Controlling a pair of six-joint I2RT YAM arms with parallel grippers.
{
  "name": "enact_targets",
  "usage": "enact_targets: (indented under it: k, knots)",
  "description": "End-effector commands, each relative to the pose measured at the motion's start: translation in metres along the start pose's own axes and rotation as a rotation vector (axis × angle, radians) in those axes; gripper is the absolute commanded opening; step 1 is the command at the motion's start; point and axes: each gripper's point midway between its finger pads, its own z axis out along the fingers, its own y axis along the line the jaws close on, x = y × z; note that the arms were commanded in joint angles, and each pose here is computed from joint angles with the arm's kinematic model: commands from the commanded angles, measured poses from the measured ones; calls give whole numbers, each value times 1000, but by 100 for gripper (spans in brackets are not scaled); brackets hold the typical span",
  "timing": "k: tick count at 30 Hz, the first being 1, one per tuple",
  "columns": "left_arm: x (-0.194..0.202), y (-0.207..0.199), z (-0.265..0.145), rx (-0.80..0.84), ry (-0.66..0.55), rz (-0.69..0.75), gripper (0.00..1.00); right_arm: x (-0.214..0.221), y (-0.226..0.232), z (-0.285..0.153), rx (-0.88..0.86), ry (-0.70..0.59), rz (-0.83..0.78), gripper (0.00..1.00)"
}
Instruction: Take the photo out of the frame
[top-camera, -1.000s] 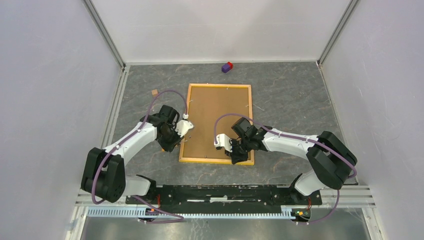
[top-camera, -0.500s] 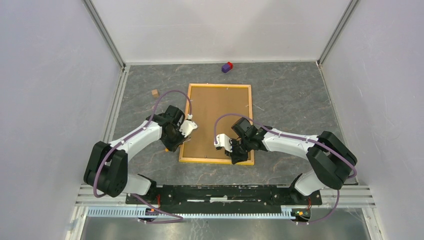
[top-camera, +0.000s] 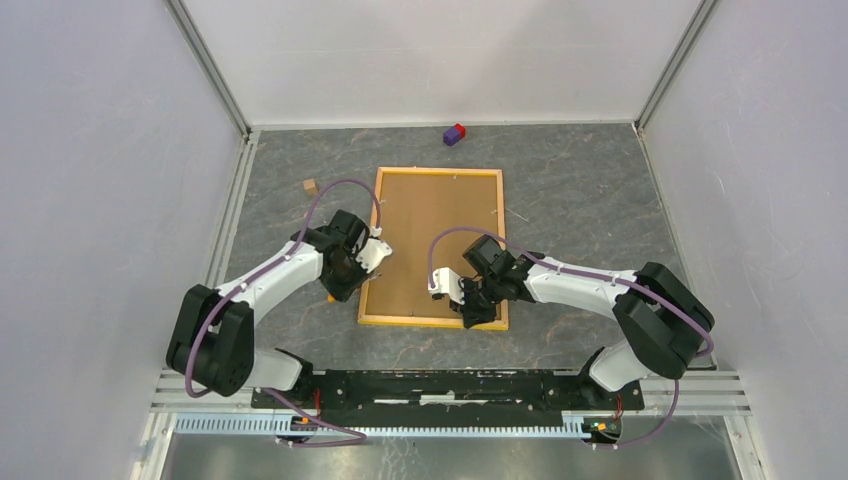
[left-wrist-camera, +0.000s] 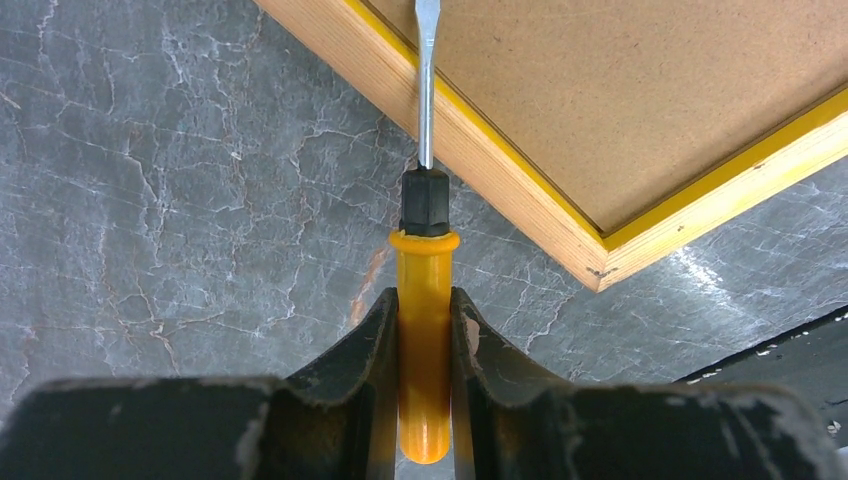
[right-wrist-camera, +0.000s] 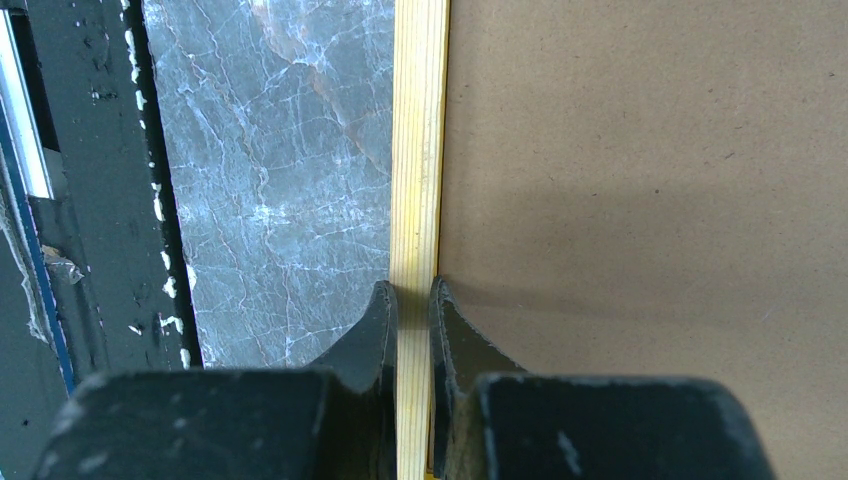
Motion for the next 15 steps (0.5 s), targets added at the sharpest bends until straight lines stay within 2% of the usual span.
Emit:
enact_targets:
  k: [1,15]
  knots:
    - [-15,0,-4,9,-21,-26,2,22,5,19,-20,66,-20,0]
    - [-34,-5,4,31,-42,-54,2,22,6,19,-21,68,-22,0]
